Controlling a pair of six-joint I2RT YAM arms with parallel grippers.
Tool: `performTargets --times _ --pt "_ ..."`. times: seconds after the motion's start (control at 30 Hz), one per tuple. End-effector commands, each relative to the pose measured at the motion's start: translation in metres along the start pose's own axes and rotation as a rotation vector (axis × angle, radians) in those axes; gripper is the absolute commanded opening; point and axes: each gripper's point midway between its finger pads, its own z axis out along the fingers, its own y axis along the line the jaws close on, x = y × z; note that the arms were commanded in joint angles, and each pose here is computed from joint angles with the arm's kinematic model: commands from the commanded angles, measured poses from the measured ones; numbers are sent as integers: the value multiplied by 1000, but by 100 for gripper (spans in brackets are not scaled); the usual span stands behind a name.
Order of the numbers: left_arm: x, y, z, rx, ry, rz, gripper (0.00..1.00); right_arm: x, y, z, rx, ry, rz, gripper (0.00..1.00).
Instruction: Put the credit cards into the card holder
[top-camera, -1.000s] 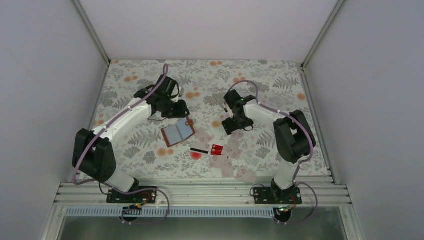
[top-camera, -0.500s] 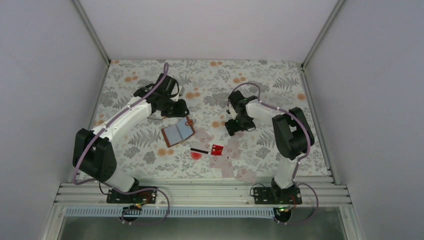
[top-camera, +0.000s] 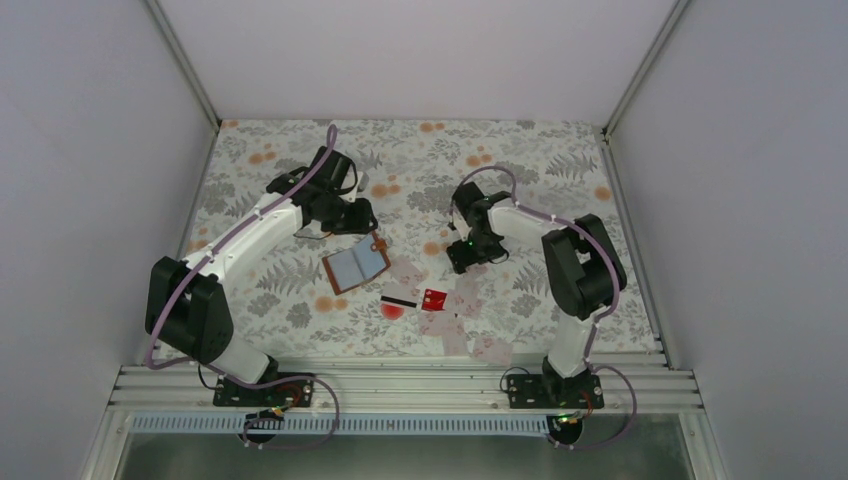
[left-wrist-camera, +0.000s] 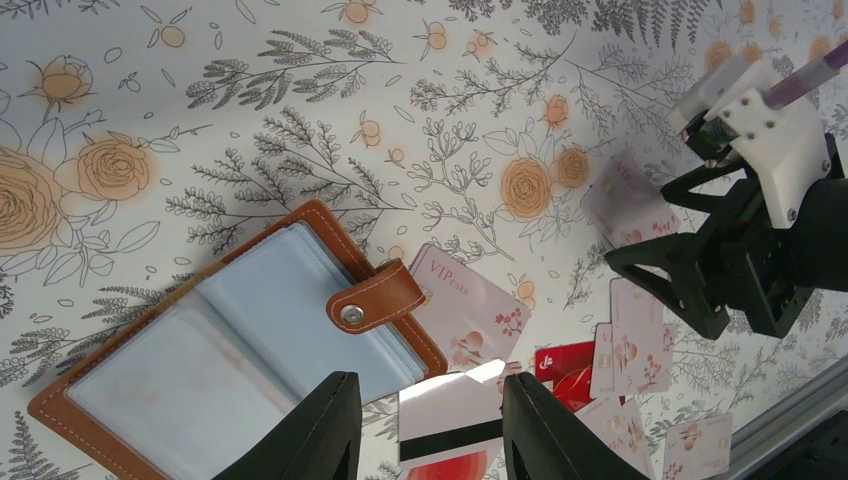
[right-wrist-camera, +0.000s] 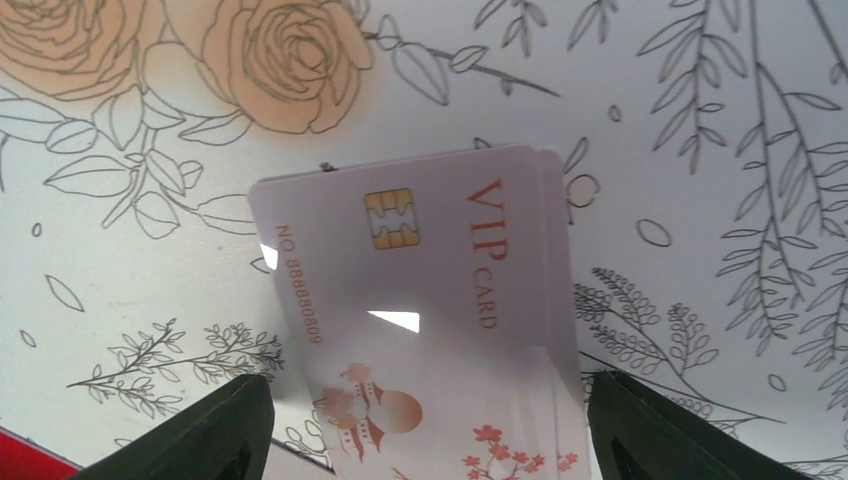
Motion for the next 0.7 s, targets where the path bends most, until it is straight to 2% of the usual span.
performTargets --times 0.0,0.2,0.43,0.67 --pt "-2 0 1 5 2 8 37 18 11 16 47 77 -38 79" --pt "-2 0 -1 2 2 17 37 29 8 27 116 112 -41 75" --pt "-2 1 -3 1 0 20 37 37 -4 37 188 135 -52 61" --pt "-3 1 -3 3 -1 19 37 9 8 4 141 27 -27 58"
